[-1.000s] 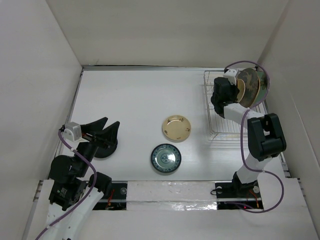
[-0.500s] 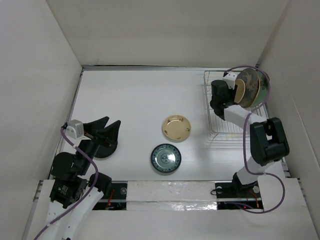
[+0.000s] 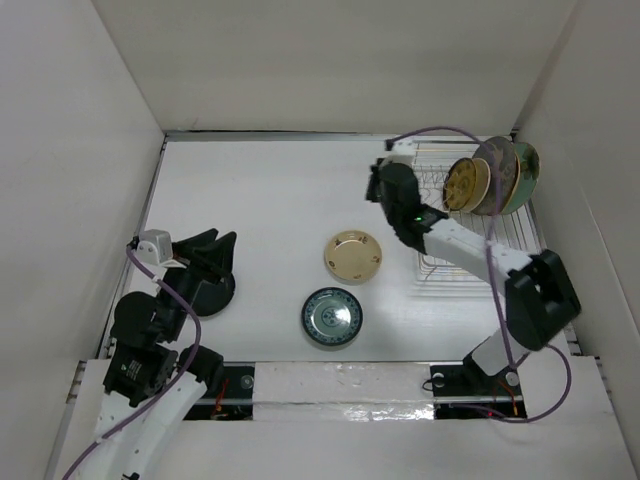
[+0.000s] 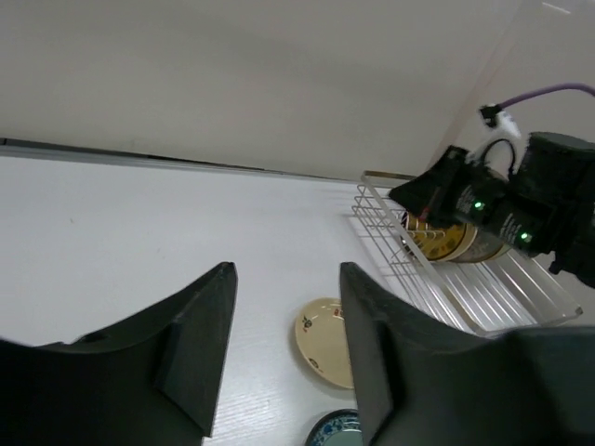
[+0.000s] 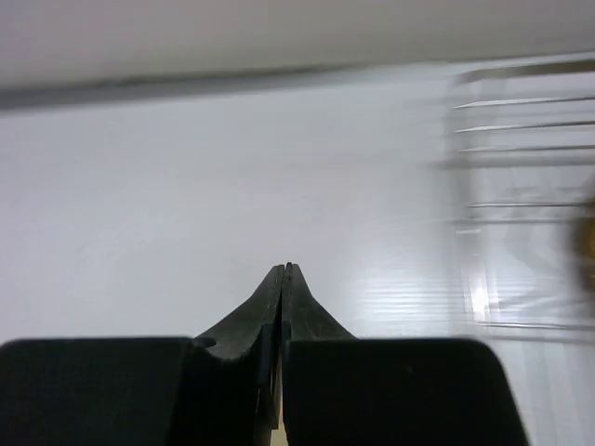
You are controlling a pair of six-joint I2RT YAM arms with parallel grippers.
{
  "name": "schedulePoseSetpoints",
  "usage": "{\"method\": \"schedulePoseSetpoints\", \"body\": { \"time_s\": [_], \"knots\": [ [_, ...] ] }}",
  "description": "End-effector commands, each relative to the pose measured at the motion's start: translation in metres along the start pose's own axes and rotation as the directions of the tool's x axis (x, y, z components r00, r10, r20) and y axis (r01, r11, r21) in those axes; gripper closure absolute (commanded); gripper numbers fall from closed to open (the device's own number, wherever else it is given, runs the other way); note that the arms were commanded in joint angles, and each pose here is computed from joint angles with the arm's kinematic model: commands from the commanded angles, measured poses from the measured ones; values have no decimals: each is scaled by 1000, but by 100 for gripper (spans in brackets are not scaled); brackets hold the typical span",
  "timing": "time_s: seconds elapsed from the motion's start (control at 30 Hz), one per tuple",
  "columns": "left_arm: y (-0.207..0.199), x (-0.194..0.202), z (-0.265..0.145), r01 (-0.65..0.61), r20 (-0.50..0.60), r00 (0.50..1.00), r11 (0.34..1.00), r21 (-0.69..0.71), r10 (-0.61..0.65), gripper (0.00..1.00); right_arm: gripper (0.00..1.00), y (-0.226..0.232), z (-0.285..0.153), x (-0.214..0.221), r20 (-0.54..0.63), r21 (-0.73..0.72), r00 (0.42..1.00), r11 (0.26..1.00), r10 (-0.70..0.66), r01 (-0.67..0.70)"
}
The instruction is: Load the plates into the dish rack
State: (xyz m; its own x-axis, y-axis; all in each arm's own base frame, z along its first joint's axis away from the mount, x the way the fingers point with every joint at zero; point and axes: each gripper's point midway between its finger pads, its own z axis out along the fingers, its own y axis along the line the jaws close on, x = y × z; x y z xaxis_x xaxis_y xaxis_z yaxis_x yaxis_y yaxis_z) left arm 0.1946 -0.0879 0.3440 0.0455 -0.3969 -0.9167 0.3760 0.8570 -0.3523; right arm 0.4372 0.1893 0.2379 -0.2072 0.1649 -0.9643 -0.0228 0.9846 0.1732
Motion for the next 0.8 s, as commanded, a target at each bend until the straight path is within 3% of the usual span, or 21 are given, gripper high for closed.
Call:
{"method": "schedulePoseSetpoints", "body": {
  "time_s": [0.0, 0.03, 0.13, 0.17, 0.2, 0.23, 0.27, 0.33, 0.5, 0.77],
  "knots": [
    [6, -6, 9, -11, 25, 1000, 999, -39, 12, 59, 100, 126, -9, 78, -194, -370, 981, 927, -17, -56],
    [8, -4, 12, -14, 16, 1000, 999, -49, 15, 61, 100, 170, -22, 84, -202, -450, 979, 890, -31, -65],
    [15, 2, 17, -22, -4, 1000, 996, -83, 22, 73, 99, 227, -29, 142, -307, -556, 949, 823, -75, -114],
    [16, 3, 18, -25, -10, 1000, 996, -88, 24, 75, 93, 255, -39, 140, -312, -617, 948, 773, -68, -148],
    [17, 4, 19, -27, -13, 1000, 995, -92, 26, 78, 80, 261, -34, 162, -358, -615, 932, 767, -65, -182],
    [18, 7, 21, -31, -26, 999, 995, -100, 29, 78, 56, 274, -42, 170, -385, -643, 920, 736, -72, -211],
    [19, 9, 22, -33, -32, 999, 994, -105, 30, 78, 47, 292, -50, 169, -396, -683, 916, 689, -70, -243],
    [21, 11, 25, -36, -40, 999, 993, -114, 32, 78, 35, 303, -53, 193, -458, -684, 886, 665, -73, -299],
    [24, 15, 30, -43, -57, 998, 991, -127, 36, 74, 32, 342, -83, 216, -560, -718, 825, 542, -77, -436],
    [25, 21, 34, -50, -84, 996, 990, -132, 39, 73, 32, 375, -113, 270, -675, -689, 722, 477, -148, -546]
  ]
}}
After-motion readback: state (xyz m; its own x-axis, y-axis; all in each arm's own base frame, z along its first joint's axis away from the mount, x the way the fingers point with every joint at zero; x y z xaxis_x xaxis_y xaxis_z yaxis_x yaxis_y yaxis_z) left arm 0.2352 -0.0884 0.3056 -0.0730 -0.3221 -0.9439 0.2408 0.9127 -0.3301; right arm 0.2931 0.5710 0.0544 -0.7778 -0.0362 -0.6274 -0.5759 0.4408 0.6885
